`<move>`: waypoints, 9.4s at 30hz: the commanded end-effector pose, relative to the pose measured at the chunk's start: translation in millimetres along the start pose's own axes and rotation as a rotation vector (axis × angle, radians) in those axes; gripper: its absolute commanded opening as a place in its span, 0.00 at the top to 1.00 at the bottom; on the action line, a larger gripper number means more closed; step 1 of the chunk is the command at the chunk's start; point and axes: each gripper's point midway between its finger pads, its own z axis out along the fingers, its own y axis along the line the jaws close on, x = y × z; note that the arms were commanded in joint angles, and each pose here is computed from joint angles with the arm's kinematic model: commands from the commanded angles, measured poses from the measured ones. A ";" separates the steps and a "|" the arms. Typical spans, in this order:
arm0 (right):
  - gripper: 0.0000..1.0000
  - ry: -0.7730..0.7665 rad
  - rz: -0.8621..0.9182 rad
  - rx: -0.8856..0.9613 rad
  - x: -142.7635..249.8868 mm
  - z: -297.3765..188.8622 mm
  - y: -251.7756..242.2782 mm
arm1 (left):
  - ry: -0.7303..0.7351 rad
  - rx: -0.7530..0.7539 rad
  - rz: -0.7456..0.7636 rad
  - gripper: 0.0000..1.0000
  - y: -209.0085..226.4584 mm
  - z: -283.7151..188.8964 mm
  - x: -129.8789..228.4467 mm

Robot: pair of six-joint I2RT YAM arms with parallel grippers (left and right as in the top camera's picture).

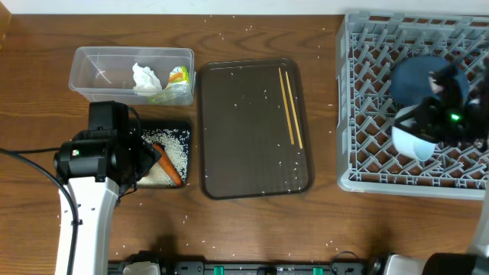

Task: Sort waste into correct bins and load items into the dishwasher rack
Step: 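Lift the light-blue bowl with the right gripper and carry it to the rack, then lower the light-blue bowl into the rack's right side, then open the right gripper and move it back to the brown tray, then grasp one wooden chopstick on the brown tray with the right gripper, then carry the chopstick to the rack and drop it in the left edge, then return the right gripper to the tray and grasp the second chopstick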

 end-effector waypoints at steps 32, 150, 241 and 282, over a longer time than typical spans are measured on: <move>0.99 -0.159 0.002 -0.493 -23.6 59.0 -65.8 | -0.011 -0.018 0.014 0.02 3.5 0.4 -2.2; 0.19 0.390 -0.371 0.490 27.4 334.6 89.6 | -0.011 -0.018 0.014 0.02 3.5 0.4 -2.2; 0.71 0.097 -0.188 0.527 -115.8 159.7 -19.5 | -0.011 -0.018 0.014 0.02 3.5 0.4 -2.2; 0.53 0.263 -0.283 0.507 -20.6 323.3 68.1 | -0.011 -0.018 0.014 0.02 3.5 0.4 -2.2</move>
